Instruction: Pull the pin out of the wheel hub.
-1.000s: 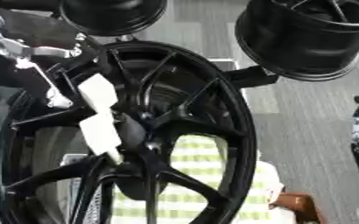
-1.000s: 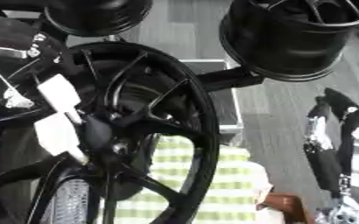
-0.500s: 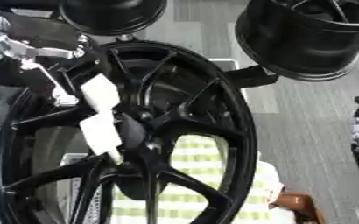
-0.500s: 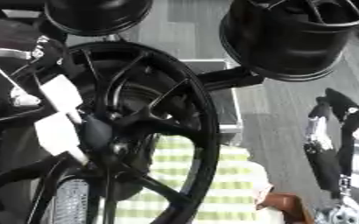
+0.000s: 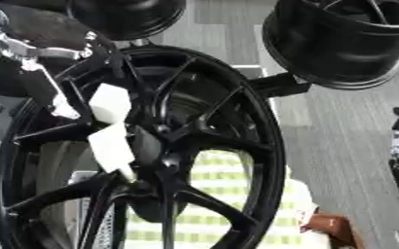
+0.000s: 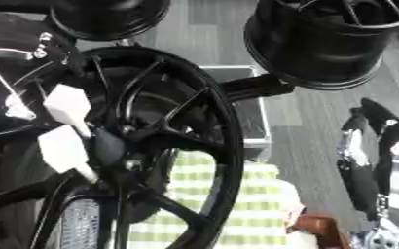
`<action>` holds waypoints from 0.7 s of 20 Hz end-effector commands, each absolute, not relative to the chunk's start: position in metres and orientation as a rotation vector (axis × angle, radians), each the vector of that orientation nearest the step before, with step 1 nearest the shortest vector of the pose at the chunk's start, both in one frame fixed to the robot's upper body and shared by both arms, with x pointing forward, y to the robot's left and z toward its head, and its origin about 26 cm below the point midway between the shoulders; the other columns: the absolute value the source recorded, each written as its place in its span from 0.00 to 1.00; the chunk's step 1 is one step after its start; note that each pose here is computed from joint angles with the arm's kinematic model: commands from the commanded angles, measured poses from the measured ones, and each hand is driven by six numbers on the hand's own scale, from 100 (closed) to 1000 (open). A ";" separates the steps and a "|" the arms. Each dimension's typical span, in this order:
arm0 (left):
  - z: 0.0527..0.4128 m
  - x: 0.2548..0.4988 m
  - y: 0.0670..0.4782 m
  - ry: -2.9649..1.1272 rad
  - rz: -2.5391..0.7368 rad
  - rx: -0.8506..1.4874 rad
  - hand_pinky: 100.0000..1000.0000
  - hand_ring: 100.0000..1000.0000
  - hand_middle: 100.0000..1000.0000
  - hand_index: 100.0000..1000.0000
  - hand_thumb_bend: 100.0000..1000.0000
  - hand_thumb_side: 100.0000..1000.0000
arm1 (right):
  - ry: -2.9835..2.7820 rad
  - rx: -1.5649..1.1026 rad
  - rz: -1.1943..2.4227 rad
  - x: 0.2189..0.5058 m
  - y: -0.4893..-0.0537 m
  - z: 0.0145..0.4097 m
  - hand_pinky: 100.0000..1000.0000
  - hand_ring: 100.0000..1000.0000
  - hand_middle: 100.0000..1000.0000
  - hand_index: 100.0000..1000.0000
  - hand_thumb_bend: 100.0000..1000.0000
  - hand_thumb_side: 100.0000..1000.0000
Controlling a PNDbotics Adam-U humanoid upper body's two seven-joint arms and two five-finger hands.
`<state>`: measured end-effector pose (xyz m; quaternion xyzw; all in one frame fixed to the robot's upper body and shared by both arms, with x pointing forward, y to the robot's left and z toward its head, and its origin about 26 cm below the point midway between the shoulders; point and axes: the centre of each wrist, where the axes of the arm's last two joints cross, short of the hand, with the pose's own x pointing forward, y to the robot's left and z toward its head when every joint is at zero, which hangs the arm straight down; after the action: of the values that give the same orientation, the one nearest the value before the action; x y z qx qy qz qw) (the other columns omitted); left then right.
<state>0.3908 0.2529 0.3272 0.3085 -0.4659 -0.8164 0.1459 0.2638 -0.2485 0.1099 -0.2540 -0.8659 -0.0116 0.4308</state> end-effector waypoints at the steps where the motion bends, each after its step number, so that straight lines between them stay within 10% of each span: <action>1: 0.348 0.384 0.259 -1.098 -2.635 0.889 0.86 0.85 0.79 0.84 0.48 0.46 | -2.179 -0.638 -0.033 0.262 -0.250 0.115 0.91 0.82 0.63 0.79 0.00 0.64; 7: 0.342 0.386 0.256 -1.127 -2.619 0.823 0.82 0.79 0.73 0.84 0.43 0.78 | -2.175 -0.642 -0.044 0.262 -0.250 0.115 0.91 0.82 0.63 0.79 0.00 0.64; 14: 0.335 0.388 0.255 -1.116 -2.615 0.787 0.81 0.79 0.73 0.83 0.47 0.90 | -2.174 -0.644 -0.055 0.262 -0.250 0.115 0.91 0.82 0.63 0.79 0.00 0.64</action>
<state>0.3905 0.2504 0.3248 0.2905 -0.4684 -0.8201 0.1537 0.2637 -0.2488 0.1098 -0.2561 -0.8647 -0.0181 0.4317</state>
